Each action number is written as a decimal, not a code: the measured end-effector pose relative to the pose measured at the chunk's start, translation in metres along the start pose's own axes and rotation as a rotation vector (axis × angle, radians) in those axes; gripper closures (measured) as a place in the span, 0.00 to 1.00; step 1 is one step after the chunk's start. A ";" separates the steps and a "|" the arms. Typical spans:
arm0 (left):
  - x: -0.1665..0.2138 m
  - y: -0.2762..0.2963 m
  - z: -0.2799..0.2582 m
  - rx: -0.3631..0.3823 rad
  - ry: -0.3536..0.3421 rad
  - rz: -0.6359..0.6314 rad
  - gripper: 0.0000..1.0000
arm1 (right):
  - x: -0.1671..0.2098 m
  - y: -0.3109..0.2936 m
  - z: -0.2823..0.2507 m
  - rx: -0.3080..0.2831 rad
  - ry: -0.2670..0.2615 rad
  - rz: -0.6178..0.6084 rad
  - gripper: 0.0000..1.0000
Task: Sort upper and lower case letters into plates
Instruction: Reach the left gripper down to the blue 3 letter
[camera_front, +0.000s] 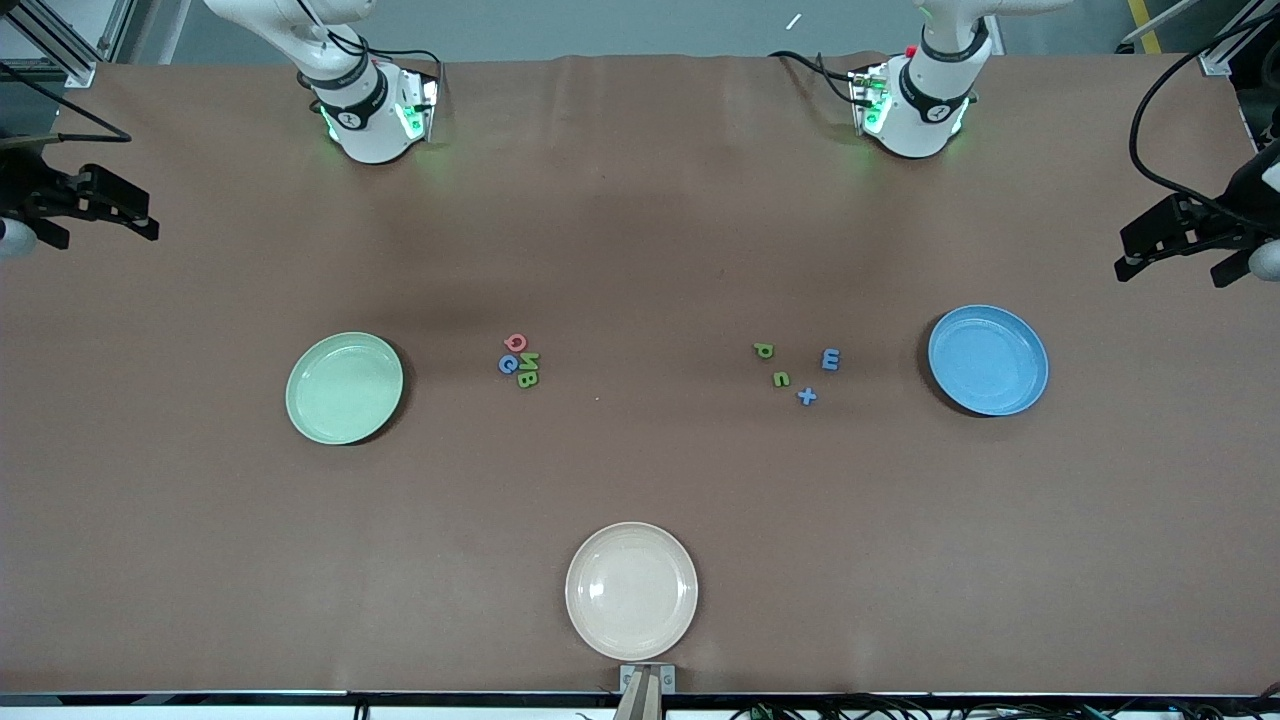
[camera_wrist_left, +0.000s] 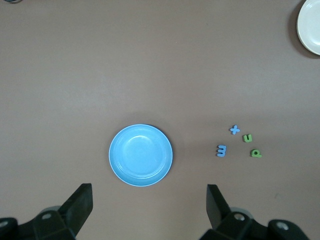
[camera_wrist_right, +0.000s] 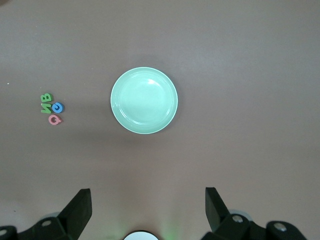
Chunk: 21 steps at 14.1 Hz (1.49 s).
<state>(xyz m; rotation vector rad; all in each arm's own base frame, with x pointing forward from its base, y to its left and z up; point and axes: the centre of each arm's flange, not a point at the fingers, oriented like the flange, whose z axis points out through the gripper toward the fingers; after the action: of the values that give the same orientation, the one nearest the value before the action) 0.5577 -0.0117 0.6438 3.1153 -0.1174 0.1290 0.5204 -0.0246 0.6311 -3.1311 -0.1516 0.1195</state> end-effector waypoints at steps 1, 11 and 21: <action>0.000 0.000 0.000 -0.001 0.000 0.000 0.00 | 0.000 0.000 0.000 0.000 0.000 0.000 0.00; 0.001 0.007 0.020 -0.043 -0.063 -0.001 0.00 | -0.001 0.006 0.000 0.003 0.000 0.011 0.00; 0.013 0.156 0.199 -0.049 -0.156 -0.140 0.00 | 0.000 0.009 -0.001 0.039 0.021 0.023 0.00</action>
<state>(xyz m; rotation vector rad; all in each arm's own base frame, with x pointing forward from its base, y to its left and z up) 0.5755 -0.1727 0.4496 3.0677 0.0940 -0.1174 0.5216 -0.0340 0.6319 -3.0943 -0.1119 0.0888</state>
